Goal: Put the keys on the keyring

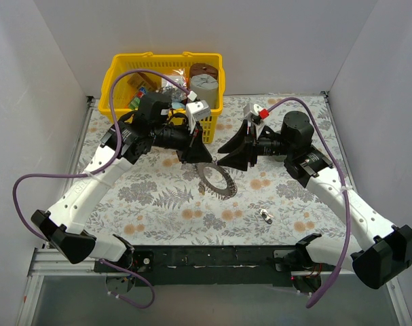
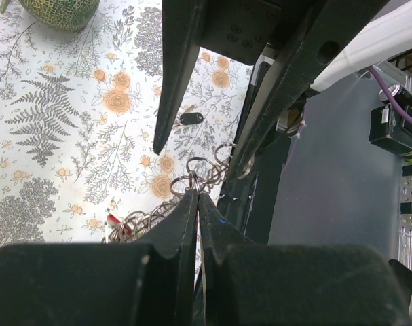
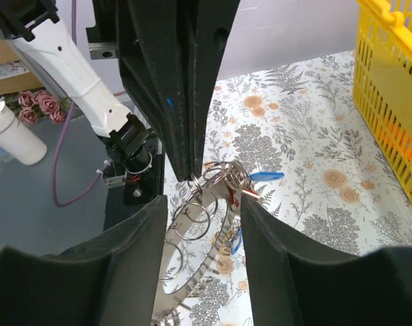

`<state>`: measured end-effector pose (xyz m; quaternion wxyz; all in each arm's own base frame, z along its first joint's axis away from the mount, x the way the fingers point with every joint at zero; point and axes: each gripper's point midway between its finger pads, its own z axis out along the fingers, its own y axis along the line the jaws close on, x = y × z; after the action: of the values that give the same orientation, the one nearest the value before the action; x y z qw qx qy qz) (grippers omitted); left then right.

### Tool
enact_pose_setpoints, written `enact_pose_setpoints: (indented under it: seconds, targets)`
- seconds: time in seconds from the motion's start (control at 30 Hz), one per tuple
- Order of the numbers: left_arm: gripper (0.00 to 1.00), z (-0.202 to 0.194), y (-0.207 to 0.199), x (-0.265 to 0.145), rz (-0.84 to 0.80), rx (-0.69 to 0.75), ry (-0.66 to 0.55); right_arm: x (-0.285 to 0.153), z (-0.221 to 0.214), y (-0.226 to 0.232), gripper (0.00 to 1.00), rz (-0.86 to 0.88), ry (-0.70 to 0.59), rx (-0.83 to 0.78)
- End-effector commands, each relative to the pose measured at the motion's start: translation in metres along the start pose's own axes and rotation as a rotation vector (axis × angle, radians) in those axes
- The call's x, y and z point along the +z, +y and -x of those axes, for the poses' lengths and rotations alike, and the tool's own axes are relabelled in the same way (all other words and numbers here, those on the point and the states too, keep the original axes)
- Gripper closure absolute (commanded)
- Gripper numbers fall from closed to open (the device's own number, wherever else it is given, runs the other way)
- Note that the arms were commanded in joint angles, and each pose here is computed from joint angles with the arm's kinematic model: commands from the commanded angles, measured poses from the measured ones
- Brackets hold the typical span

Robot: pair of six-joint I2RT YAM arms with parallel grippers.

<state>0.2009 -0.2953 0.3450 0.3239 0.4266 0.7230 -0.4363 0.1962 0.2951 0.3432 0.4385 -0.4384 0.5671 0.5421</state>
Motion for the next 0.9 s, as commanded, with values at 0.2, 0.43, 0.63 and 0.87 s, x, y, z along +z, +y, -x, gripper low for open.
enact_pose_setpoints:
  seconds: [0.2, 0.43, 0.63, 0.87]
  targets:
    - [1.00, 0.017, -0.020, -0.009, -0.053, 0.056, -0.053, 0.000, 0.011, 0.011, 0.52, 0.069, -0.016, -0.066]
    - [1.00, 0.015, -0.025, -0.005, -0.083, 0.045, -0.051, 0.005, 0.009, 0.015, 0.61, 0.105, -0.028, -0.039]
    - [1.00, 0.013, -0.025, -0.003, -0.088, 0.040, -0.041, 0.011, 0.004, 0.015, 0.85, 0.126, -0.014, -0.009]
    - [1.00, 0.026, -0.023, -0.012, -0.018, 0.050, -0.104, 0.010, 0.008, 0.015, 0.99, 0.089, -0.031, -0.018]
